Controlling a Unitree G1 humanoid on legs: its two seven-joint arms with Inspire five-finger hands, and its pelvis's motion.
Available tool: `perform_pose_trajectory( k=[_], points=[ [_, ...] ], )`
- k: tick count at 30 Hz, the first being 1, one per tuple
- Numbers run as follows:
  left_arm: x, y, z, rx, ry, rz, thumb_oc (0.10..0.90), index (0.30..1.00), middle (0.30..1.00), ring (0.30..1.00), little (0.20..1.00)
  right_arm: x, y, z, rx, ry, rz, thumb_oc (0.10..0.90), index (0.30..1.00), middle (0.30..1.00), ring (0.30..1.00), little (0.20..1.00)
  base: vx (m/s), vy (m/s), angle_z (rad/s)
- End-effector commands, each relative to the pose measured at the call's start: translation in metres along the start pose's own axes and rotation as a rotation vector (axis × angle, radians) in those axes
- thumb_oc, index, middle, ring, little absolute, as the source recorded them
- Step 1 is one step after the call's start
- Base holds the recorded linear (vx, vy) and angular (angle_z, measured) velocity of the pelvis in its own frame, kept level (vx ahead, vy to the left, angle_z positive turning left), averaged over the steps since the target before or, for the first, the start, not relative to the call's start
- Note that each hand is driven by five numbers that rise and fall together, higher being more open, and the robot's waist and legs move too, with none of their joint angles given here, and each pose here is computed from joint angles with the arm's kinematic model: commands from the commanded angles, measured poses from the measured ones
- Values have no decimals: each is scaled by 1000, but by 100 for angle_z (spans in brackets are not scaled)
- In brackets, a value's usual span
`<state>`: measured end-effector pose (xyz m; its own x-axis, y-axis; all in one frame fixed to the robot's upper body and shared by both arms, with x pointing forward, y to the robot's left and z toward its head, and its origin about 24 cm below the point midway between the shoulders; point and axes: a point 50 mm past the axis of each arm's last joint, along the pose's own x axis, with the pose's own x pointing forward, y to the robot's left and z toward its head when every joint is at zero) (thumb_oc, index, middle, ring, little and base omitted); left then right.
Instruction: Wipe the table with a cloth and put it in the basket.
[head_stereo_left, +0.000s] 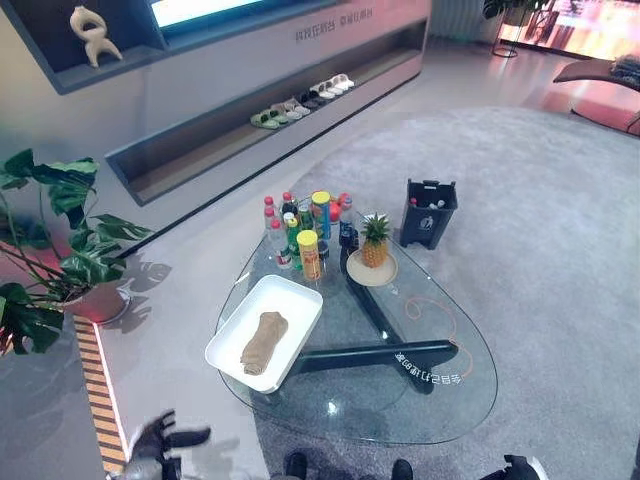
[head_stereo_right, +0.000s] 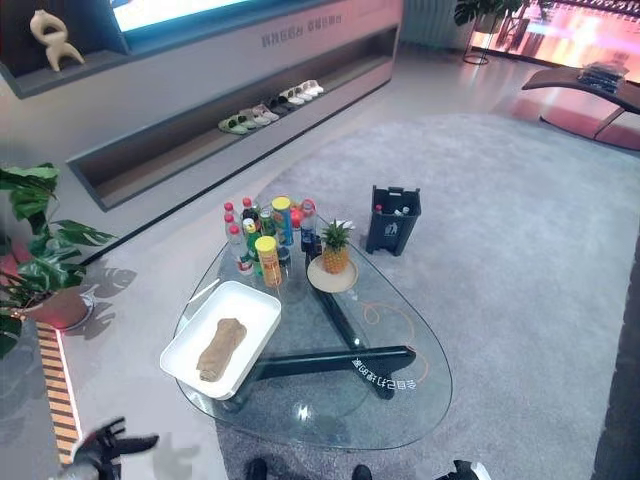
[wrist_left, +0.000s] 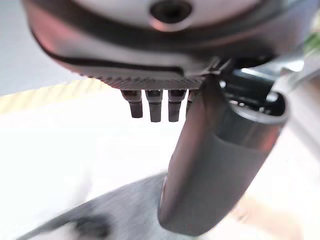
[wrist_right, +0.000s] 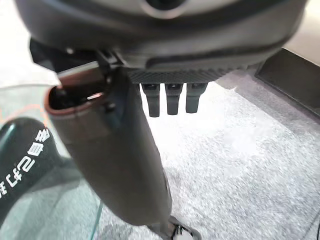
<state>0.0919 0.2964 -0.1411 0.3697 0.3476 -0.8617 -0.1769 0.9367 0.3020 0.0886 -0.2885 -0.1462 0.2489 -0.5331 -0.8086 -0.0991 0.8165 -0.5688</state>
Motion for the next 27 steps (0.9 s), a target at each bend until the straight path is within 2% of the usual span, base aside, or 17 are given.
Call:
perform_pose_trajectory(
  k=[1,7,11,27],
  points=[
    [4,-1,36,81,-108,-17,800,900,900,900,900,2,-9,12,-82,-28,-22,800,900,900,900,900,0,0,0],
    [3,-28,12,231,6,-138,800,900,900,900,900,0,3,15,-127,-38,4,800,900,900,900,900,12,3,0],
    [2,-35,4,296,49,-184,800,900,900,900,900,-1,5,17,-150,-38,20,800,900,900,900,900,27,10,-1],
    [1,-38,-1,325,90,-190,800,900,900,900,900,-2,12,14,-183,-26,53,800,900,900,900,900,6,0,0]
  ],
)
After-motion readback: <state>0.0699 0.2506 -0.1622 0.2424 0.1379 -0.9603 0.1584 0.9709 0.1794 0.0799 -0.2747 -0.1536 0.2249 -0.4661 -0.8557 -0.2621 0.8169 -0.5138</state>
